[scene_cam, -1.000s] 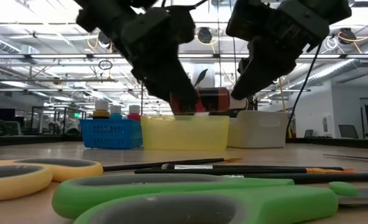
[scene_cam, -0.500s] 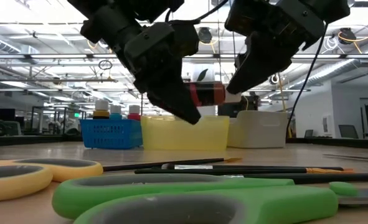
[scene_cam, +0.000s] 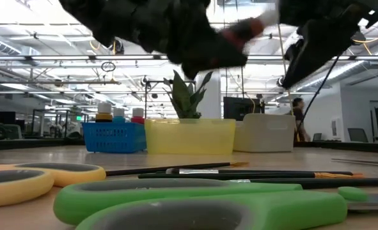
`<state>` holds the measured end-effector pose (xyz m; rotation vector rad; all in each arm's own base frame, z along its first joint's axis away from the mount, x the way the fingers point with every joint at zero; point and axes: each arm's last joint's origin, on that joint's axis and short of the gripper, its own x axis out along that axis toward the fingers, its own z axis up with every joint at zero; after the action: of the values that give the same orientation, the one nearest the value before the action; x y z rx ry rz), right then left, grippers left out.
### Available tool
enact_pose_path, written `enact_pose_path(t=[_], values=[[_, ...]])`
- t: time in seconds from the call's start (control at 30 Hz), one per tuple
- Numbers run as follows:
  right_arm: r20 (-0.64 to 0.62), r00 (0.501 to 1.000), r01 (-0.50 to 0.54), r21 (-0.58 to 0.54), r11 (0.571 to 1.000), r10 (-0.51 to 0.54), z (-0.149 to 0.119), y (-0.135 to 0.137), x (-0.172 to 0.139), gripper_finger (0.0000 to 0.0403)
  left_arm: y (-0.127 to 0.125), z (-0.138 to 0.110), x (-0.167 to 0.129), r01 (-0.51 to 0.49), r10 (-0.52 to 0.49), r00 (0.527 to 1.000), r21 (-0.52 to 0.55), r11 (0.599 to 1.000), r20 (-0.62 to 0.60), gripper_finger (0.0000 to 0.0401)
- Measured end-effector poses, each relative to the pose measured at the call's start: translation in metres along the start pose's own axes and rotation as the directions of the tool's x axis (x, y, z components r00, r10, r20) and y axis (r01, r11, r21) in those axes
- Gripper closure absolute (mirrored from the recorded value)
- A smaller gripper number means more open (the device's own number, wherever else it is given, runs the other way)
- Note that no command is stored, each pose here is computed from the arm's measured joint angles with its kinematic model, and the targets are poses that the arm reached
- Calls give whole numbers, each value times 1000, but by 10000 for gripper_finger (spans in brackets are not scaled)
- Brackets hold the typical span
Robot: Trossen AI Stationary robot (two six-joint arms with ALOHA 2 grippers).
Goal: Pick & Place Paint Supplies
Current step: Put the orange paint bottle into the blue bin
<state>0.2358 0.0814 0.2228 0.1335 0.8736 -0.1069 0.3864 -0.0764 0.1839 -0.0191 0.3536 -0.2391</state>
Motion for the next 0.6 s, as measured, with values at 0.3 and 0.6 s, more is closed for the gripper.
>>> enact_pose_path(t=[0.3,0.6], values=[[487,873,17,-95,995,32,-12,-4,1,266,48,5,-36,277,-264,852,39,960,452,294],[811,546,-41,-223,974,209,-8,-10,6,228,52,3,-45,345,-321,804,48,937,500,294]])
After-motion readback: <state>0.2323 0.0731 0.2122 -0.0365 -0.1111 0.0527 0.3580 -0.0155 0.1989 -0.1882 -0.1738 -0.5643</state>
